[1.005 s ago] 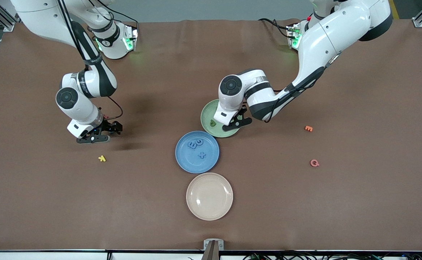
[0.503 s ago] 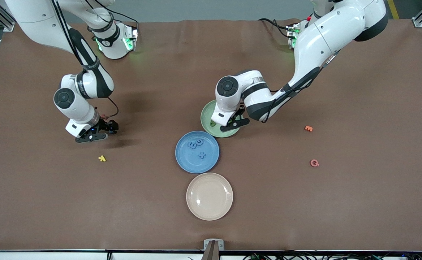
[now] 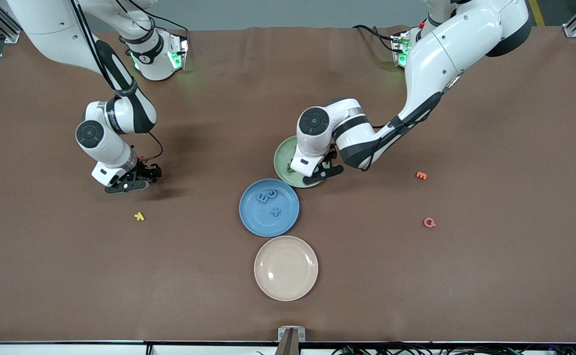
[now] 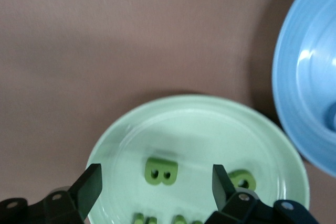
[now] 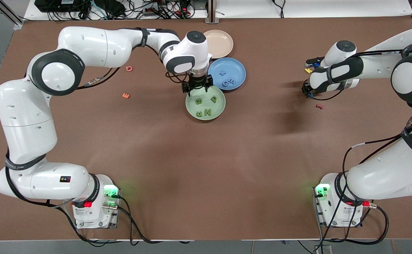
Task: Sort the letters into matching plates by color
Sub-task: 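Place the B on the green plate while the right gripper grasps the g, then carry the g toward the blue plate while the left gripper withdraws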
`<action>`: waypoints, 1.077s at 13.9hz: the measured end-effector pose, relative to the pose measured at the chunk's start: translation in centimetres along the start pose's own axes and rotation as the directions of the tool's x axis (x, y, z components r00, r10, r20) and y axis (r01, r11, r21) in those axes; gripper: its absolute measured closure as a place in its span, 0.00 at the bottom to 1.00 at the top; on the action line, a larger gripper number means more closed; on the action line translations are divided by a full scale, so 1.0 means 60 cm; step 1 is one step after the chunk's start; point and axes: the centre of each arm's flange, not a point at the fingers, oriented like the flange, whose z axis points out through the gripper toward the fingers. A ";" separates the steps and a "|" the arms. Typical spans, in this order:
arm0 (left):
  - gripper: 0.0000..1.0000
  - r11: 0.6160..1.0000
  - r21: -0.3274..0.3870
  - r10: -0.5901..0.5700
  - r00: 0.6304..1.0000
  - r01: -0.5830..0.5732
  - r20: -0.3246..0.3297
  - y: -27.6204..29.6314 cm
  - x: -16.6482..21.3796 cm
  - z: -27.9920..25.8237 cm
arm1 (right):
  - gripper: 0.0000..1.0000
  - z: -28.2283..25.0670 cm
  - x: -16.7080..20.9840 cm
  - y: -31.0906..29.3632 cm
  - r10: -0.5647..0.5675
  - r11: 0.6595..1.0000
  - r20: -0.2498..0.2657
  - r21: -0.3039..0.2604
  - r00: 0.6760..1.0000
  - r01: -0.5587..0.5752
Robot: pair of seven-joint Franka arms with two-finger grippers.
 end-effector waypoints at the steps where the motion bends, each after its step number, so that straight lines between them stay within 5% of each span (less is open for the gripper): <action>1: 0.07 1.000 -0.006 0.003 1.000 -0.003 -0.003 -0.003 0.012 -0.005 | 0.63 -0.001 0.000 0.002 0.005 1.000 -0.002 0.000 1.000 -0.005; 4: 0.05 0.999 -0.021 0.039 0.999 -0.038 0.011 -0.014 0.045 -0.014 | 0.71 -0.007 0.000 0.002 0.016 1.000 -0.007 0.000 1.000 -0.016; 8: 0.04 0.993 -0.075 0.104 0.988 -0.096 0.110 -0.050 0.114 -0.018 | 0.71 -0.010 0.006 -0.018 0.061 0.998 -0.013 0.004 0.998 -0.061; 11: 0.04 0.977 -0.156 0.170 0.970 -0.143 0.173 -0.109 0.188 -0.052 | 0.71 -0.038 0.044 -0.104 0.128 0.992 0.022 0.000 0.992 -0.128; 15: 0.04 0.953 -0.209 0.256 0.954 -0.221 0.156 -0.226 0.262 -0.091 | 0.71 -0.143 0.130 -0.268 0.244 0.970 0.030 0.005 0.969 -0.245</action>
